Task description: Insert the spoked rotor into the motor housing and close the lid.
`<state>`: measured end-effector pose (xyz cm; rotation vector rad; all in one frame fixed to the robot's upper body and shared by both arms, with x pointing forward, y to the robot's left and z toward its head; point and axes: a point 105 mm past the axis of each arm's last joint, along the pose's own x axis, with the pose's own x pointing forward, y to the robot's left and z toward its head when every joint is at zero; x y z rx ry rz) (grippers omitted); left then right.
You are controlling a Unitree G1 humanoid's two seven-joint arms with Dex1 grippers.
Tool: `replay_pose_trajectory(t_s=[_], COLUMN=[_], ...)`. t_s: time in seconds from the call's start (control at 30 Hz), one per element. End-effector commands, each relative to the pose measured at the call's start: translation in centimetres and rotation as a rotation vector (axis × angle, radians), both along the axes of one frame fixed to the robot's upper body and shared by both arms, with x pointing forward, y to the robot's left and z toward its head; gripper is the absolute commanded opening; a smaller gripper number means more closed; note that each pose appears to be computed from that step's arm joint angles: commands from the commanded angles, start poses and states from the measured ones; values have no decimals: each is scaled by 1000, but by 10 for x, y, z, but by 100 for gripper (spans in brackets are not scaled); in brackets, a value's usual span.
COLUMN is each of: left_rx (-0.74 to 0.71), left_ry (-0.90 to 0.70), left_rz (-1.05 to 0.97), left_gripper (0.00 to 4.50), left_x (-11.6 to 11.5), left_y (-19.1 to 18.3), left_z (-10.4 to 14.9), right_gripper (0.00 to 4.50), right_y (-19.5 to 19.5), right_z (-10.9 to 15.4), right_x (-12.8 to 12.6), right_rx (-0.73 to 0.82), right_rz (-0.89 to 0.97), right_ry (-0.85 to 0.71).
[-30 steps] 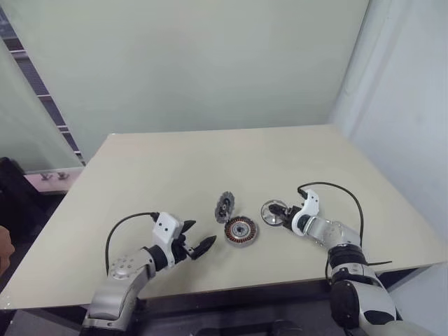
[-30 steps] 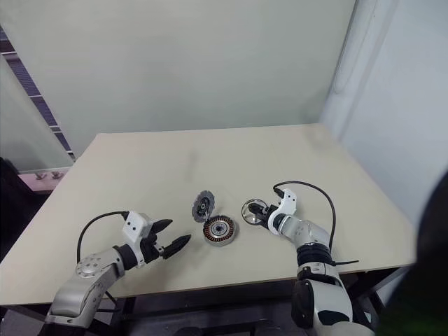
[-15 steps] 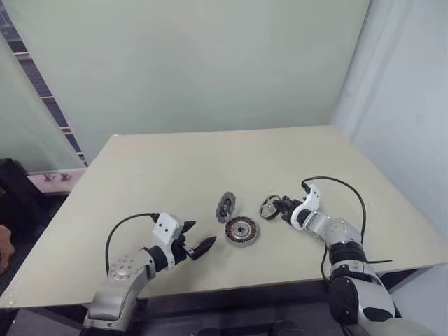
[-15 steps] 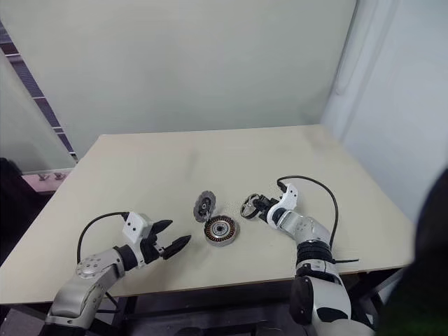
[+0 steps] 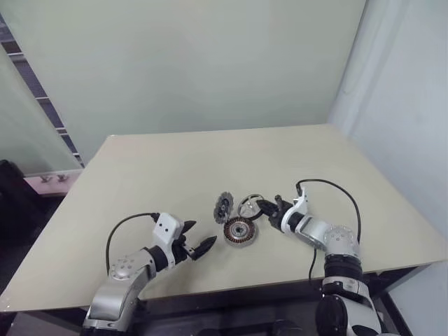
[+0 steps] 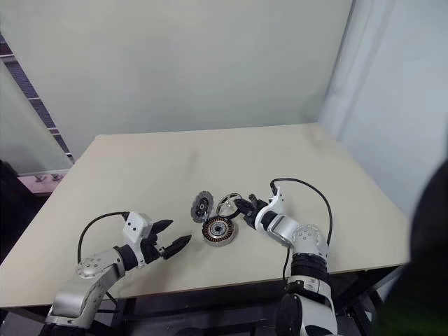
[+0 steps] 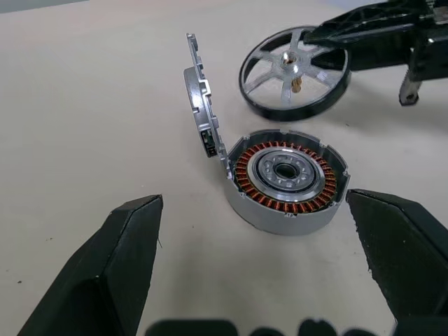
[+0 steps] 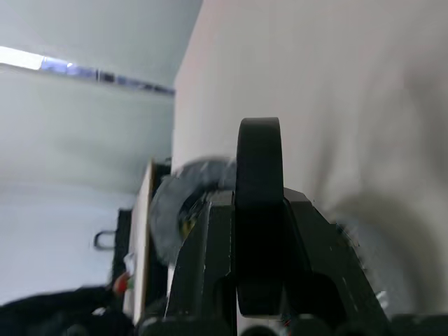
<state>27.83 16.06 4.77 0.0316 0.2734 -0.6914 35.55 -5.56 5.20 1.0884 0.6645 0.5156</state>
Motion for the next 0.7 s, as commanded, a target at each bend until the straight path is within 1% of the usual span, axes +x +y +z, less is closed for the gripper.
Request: replay_pose_trajectory(t_s=[0.03, 0.3, 0.5, 0.7], left_rx=[-6, -5, -4, -1], left_ry=[-41, -38, -35, -34], left_rz=[-13, -20, -21, -20], left_gripper=[450, 450, 450, 450], left_x=[5, 4, 2, 1], left_y=[-2, -4, -3, -3], left_z=[10, 10, 9, 9], right_gripper=[44, 44, 44, 44], right_y=[13, 34, 42, 48], right_z=[22, 13, 5, 5], right_x=[-4, -22, -27, -25], right_rx=[23, -2, -9, -2], right_rz=[41, 112, 127, 130], right_ry=[-68, -43, -23, -19])
